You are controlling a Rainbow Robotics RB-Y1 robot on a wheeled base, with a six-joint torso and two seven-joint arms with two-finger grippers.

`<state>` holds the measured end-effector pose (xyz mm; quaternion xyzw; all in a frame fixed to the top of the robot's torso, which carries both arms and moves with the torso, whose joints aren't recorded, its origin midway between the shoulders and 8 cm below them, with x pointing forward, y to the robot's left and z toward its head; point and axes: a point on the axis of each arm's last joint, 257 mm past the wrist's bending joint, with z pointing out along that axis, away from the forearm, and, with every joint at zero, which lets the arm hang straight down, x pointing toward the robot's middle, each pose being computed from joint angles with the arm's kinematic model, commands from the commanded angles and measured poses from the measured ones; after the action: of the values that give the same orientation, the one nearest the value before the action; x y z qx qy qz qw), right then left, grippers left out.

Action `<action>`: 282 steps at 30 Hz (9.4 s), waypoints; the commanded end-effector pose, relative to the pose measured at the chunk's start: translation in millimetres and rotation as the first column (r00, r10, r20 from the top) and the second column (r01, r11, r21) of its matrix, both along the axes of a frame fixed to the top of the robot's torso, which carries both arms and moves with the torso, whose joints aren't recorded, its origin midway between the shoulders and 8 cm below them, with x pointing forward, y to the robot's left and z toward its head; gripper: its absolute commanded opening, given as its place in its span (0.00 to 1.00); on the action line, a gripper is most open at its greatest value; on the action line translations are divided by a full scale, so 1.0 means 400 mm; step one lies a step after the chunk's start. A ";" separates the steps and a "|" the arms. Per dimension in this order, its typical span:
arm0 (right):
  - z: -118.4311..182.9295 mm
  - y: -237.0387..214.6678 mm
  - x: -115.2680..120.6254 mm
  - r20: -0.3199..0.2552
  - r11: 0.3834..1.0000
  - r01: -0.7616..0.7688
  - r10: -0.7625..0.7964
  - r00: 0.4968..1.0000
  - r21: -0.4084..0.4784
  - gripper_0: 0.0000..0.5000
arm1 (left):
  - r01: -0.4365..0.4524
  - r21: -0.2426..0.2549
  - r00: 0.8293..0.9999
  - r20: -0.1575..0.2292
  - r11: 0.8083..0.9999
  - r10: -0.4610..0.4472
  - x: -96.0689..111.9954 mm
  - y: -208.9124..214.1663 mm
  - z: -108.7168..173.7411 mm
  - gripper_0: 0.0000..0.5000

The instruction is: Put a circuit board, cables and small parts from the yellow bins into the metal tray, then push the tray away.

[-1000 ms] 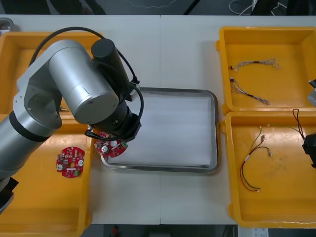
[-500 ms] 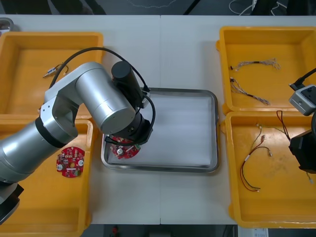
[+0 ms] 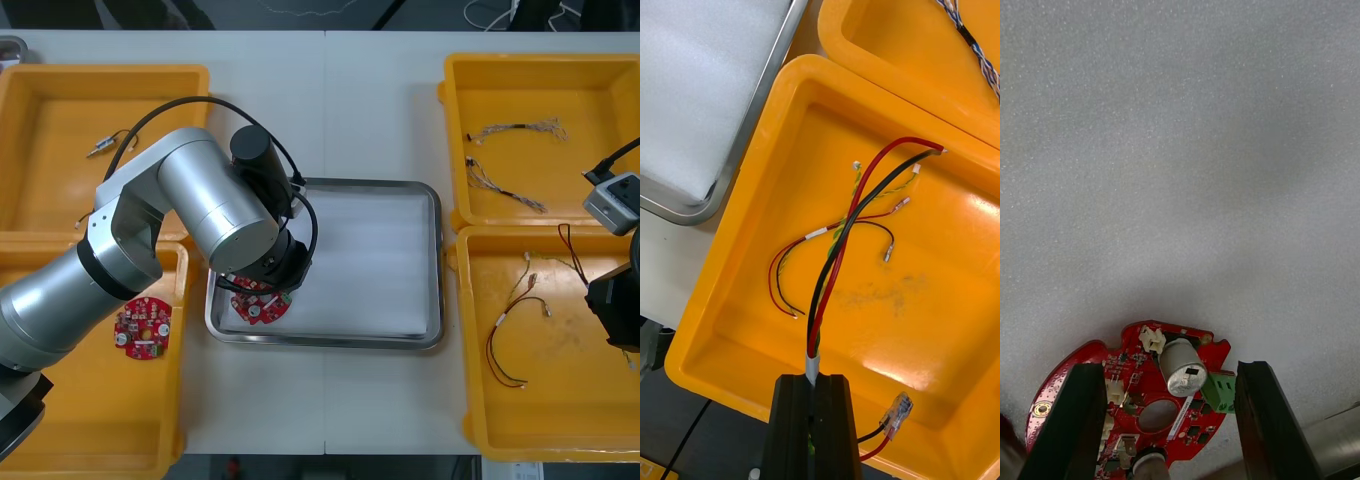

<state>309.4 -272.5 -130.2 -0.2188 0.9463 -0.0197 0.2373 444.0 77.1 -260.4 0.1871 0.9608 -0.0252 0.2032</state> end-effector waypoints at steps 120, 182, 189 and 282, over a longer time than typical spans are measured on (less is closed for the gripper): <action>-0.208 0.525 0.249 -0.155 0.440 -0.744 0.800 0.579 -0.503 1.00 | -0.180 -0.138 0.869 0.442 0.974 0.224 0.568 0.717 0.265 1.00; 0.194 -0.018 0.396 0.248 0.991 -0.040 0.070 0.966 -0.124 1.00 | -0.413 -0.067 0.886 0.200 0.908 0.418 0.245 0.700 0.345 0.00; 0.201 -0.107 0.420 0.250 0.990 0.077 -0.045 0.967 -0.120 1.00 | -0.360 -0.076 0.914 0.168 0.930 0.368 0.167 0.542 0.346 0.00; -0.196 -0.081 0.684 -0.008 0.919 -0.307 0.315 0.949 -0.245 1.00 | -0.426 -0.200 0.880 0.136 0.882 0.455 0.194 0.303 0.398 1.00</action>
<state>569.3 -330.2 -224.5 -0.3832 0.8952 -0.1069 0.2009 507.7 182.9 -144.5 -0.0252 0.9637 -0.0411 0.2624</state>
